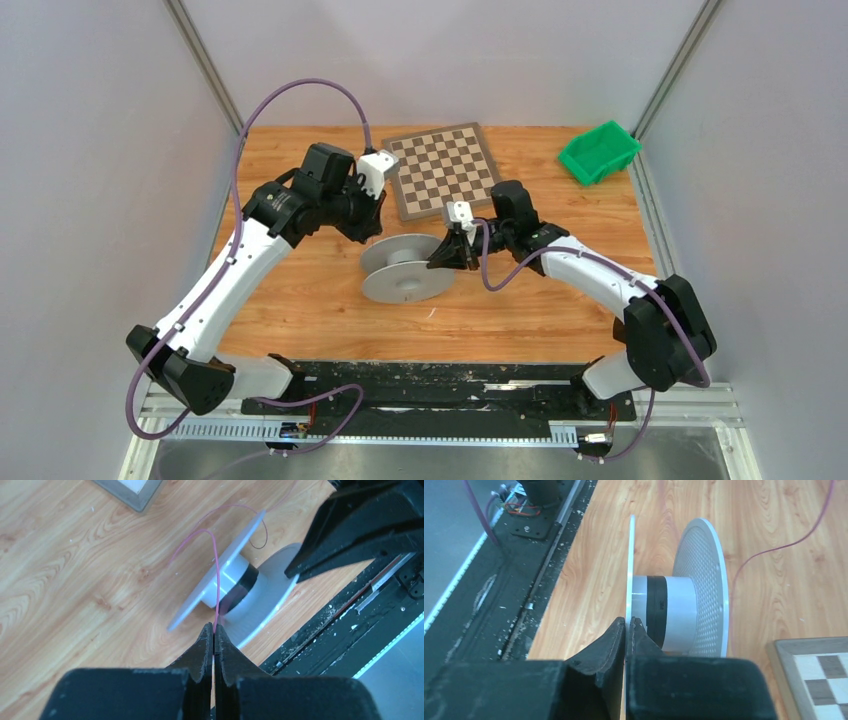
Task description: Wrap the cables
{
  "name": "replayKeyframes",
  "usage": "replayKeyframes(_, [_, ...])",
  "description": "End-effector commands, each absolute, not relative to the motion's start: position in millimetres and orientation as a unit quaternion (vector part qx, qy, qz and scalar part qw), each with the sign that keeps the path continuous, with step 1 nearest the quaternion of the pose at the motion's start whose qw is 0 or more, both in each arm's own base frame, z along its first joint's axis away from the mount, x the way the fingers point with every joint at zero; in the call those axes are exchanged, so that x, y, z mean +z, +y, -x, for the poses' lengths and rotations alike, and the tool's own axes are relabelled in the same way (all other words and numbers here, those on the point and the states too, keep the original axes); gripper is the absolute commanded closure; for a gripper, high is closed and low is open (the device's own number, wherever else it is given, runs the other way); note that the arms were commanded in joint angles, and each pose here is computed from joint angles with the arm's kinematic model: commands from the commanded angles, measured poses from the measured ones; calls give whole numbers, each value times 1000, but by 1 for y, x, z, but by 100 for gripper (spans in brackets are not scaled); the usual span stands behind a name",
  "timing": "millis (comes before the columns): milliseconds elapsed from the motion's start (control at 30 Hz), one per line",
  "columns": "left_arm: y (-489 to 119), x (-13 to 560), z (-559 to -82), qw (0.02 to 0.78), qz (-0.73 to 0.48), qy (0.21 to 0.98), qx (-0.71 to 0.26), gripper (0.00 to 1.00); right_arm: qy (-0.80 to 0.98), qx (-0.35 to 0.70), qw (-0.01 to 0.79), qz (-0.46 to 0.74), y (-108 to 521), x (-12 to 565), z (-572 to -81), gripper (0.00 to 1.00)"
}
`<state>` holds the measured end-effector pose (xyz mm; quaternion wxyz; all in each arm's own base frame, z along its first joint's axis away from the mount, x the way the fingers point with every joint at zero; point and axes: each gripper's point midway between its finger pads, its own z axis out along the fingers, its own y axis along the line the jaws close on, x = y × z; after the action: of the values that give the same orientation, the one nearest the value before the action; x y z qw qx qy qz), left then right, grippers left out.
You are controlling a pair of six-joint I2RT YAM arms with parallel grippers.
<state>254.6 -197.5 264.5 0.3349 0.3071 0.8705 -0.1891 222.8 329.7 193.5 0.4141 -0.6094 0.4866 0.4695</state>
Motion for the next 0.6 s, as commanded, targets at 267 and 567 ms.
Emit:
replayKeyframes(267, [-210,292,-239,372,-458,787,-178,100,400,469,437,655,320,195,-218,88])
replayKeyframes(567, [-224,295,-241,405,-488,751,-181,100,406,468,467,632,307,247,-232,63])
